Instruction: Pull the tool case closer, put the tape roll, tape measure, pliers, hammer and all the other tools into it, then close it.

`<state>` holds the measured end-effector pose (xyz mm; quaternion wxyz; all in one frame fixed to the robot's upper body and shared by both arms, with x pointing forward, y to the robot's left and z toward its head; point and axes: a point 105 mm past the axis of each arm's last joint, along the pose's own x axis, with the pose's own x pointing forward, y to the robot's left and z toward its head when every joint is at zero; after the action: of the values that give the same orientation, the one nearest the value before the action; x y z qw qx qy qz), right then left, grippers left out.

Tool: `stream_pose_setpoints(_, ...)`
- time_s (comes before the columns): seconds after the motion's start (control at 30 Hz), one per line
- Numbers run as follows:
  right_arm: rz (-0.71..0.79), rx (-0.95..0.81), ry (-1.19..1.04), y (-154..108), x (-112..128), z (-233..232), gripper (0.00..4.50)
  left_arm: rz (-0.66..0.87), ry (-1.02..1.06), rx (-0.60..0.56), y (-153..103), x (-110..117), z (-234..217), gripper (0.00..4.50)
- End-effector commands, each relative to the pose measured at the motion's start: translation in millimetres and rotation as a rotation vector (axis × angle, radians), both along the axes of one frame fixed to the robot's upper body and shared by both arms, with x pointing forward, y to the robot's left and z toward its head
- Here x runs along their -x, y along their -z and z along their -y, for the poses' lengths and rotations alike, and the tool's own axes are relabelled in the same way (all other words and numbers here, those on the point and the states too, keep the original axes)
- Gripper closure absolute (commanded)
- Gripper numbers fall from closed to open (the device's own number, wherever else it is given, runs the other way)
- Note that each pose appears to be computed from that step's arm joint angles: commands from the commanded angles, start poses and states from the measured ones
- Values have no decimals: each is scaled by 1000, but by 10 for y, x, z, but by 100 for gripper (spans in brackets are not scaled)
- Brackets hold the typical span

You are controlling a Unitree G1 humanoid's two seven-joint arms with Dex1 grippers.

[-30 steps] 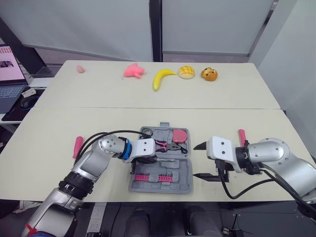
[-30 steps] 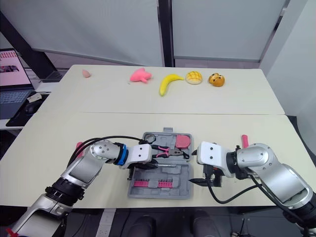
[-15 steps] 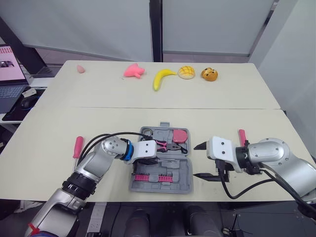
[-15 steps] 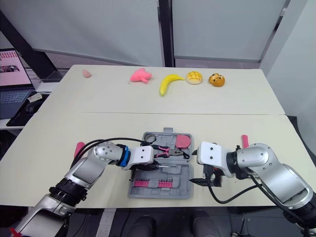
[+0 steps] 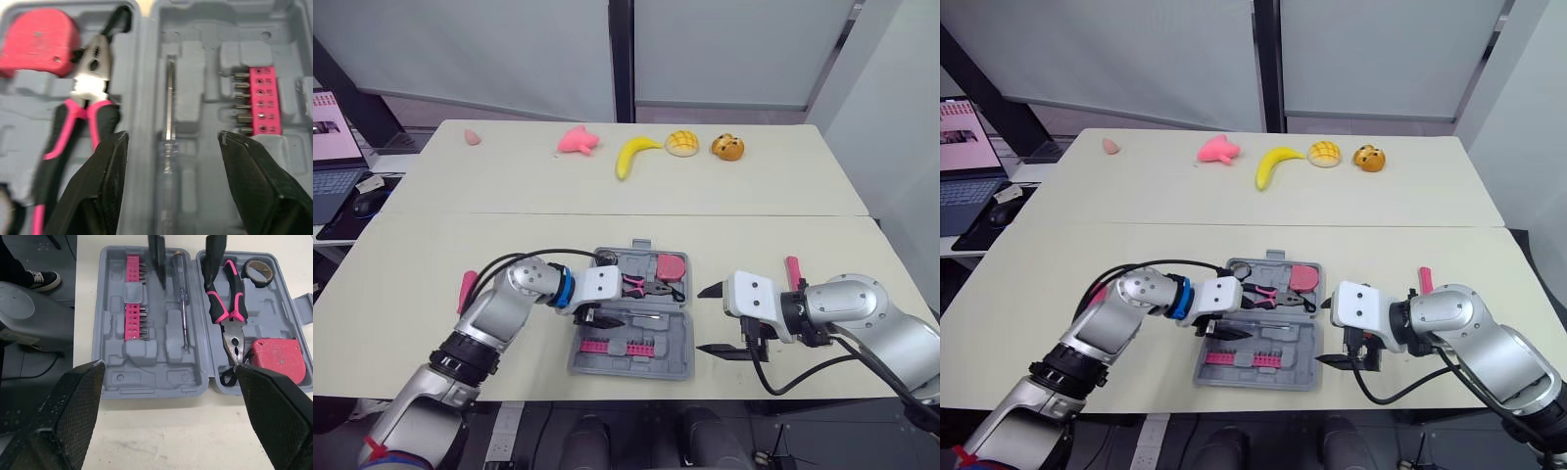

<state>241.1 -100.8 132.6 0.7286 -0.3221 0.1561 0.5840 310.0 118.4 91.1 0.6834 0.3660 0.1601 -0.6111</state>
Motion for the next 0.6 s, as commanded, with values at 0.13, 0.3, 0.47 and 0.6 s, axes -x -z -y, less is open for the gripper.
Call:
stream_pose_setpoints(0.13, 32, -13, -23, -83, 28, -37, 0, 9, -2, 73, -226, -63, -68, 216)
stream_pose_setpoints(0.3, 33, -17, -23, -81, 24, -45, 0, -15, 21, 12, -102, -63, -129, 376)
stream_pose_setpoints(0.47, 33, -19, -23, -77, 23, -52, 0, -44, 38, -8, 0, -42, -96, 448)
stream_pose_setpoints(0.6, 34, -20, -24, -76, 24, -61, 0, -68, 34, -31, 108, -36, -94, 448)
